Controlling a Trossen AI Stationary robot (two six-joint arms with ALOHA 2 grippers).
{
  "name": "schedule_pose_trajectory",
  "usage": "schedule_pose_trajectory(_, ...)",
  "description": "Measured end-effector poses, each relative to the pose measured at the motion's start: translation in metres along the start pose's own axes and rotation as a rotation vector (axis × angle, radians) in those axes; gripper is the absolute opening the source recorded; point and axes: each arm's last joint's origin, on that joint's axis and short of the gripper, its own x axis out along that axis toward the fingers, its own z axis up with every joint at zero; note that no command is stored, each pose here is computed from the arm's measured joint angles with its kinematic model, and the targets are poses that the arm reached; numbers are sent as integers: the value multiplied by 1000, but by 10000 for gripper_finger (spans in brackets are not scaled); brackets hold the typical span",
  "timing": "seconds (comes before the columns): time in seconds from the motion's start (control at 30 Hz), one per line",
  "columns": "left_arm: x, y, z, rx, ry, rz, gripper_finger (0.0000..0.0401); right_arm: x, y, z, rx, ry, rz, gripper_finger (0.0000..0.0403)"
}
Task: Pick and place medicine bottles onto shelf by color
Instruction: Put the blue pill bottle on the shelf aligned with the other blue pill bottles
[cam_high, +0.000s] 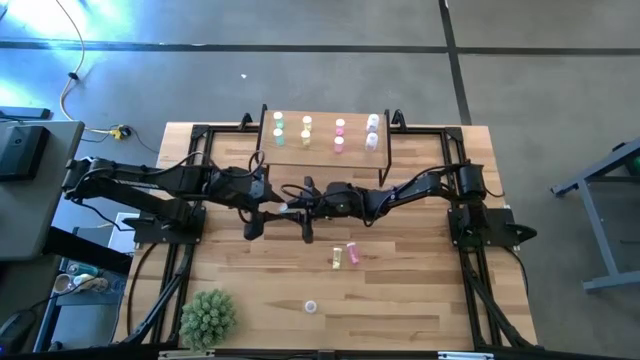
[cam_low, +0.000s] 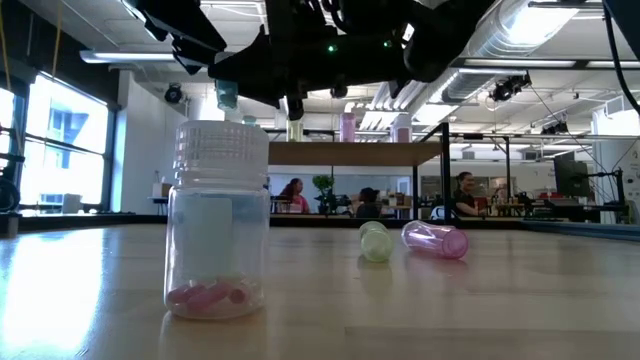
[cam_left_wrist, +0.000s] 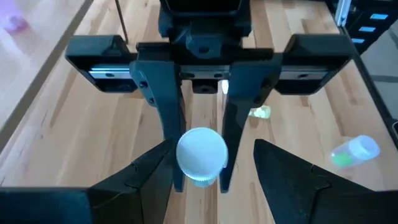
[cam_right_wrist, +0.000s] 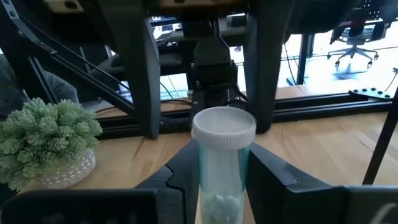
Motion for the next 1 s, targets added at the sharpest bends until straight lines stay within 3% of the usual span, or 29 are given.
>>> schedule_pose_trajectory(0.33,2,1,-1,-10,9,6,201,0,5,0,-2,-1,32,94)
schedule_pose_trajectory(0.73,2,1,0,-10,8,7,126,0,5,0,-17,-1,34,94)
schedule_pose_trajectory(1.0,2,1,0,-9,9,7,113,0,5,0,-17,-1,34,94)
